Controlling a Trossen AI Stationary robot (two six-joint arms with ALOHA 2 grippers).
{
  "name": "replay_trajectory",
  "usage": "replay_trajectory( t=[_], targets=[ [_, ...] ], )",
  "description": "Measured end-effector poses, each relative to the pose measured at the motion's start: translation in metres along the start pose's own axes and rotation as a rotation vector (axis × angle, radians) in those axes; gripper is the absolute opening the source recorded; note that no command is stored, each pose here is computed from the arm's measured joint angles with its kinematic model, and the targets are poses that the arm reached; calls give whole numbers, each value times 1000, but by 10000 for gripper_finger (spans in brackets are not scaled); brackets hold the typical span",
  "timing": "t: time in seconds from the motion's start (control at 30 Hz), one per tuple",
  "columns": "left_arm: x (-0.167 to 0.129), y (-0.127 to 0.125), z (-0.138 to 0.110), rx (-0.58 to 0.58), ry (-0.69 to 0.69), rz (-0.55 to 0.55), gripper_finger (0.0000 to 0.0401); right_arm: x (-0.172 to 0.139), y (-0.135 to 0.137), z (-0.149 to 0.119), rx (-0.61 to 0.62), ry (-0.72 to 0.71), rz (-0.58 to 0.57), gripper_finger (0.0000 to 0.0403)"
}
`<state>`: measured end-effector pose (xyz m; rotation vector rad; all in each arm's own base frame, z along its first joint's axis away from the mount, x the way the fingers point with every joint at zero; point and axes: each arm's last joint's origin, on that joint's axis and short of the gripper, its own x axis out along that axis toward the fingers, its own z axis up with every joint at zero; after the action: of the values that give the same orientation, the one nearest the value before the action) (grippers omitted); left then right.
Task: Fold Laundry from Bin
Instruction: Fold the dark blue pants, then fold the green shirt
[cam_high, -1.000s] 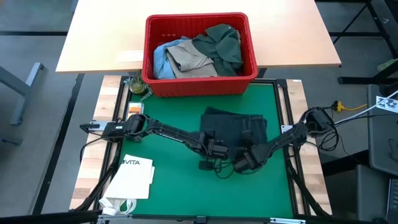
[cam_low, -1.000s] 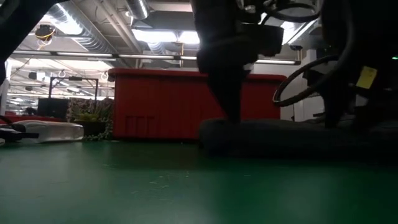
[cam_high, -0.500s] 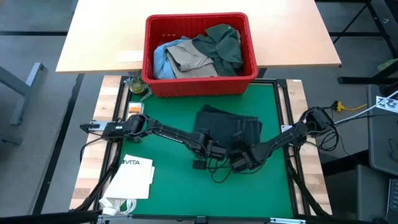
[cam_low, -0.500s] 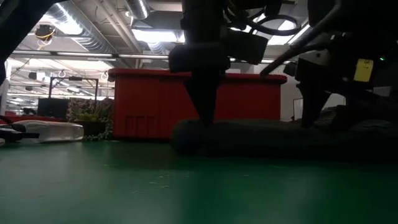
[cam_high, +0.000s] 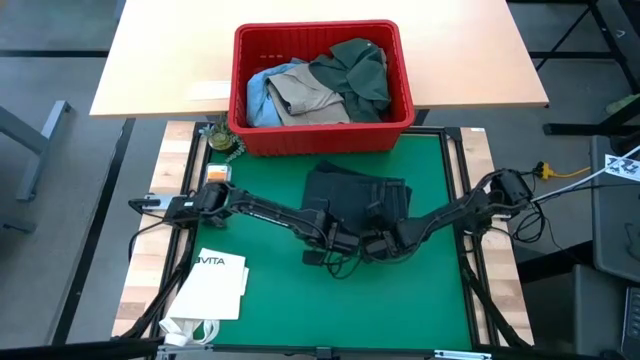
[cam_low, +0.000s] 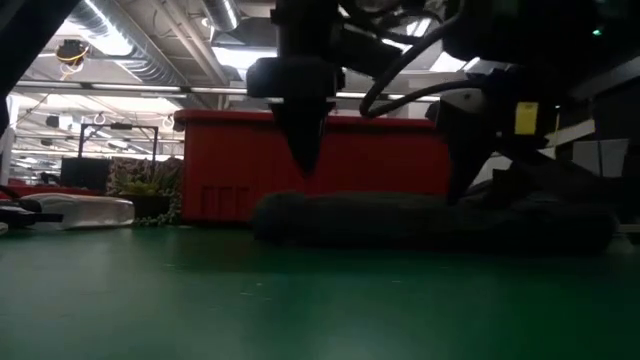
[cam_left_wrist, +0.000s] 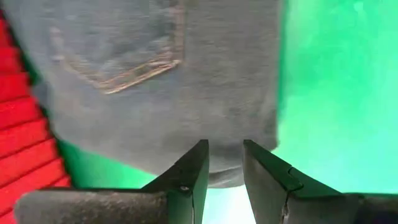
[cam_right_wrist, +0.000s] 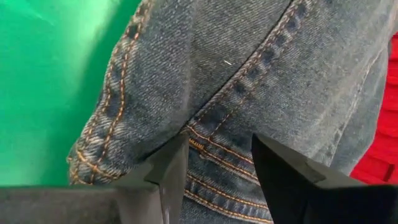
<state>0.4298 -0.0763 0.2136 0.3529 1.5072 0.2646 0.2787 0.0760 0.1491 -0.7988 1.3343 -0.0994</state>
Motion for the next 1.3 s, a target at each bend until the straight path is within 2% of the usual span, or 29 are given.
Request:
replay_trajectory(
  t=[0.17,0.27,0.43,0.57,0.7,0.8,0.9,0.97,1.17,1.3],
  targets=[
    [-21,18,-6,-37,-53,19,92,5,-10,-1,30,14,-4,179],
    [-38,28,-12,-56,-94,19,92,-4,-16,0,19,-8,-9,179],
    [-79,49,-32,-34,-200,30,92,-33,-35,-1,33,-93,-30,179],
    [-114,77,-54,-126,-306,26,92,-63,-55,-4,41,-197,-67,179],
    [-140,98,-74,-219,-394,13,92,-94,-84,-12,57,-282,-166,179],
    [-146,104,-79,-212,-425,16,92,-110,-113,-23,159,-318,-253,179],
    [-145,111,-80,-159,-423,21,92,-121,-146,-38,291,-359,-291,179],
    [-142,117,-79,-130,-418,-14,92,-122,-166,-50,364,-372,-311,179],
    [-131,147,-85,-40,-418,-190,92,-109,-214,-81,463,-342,-372,179],
    [-131,176,-98,-49,-451,-218,92,-92,-239,-99,528,-334,-386,179]
  ],
)
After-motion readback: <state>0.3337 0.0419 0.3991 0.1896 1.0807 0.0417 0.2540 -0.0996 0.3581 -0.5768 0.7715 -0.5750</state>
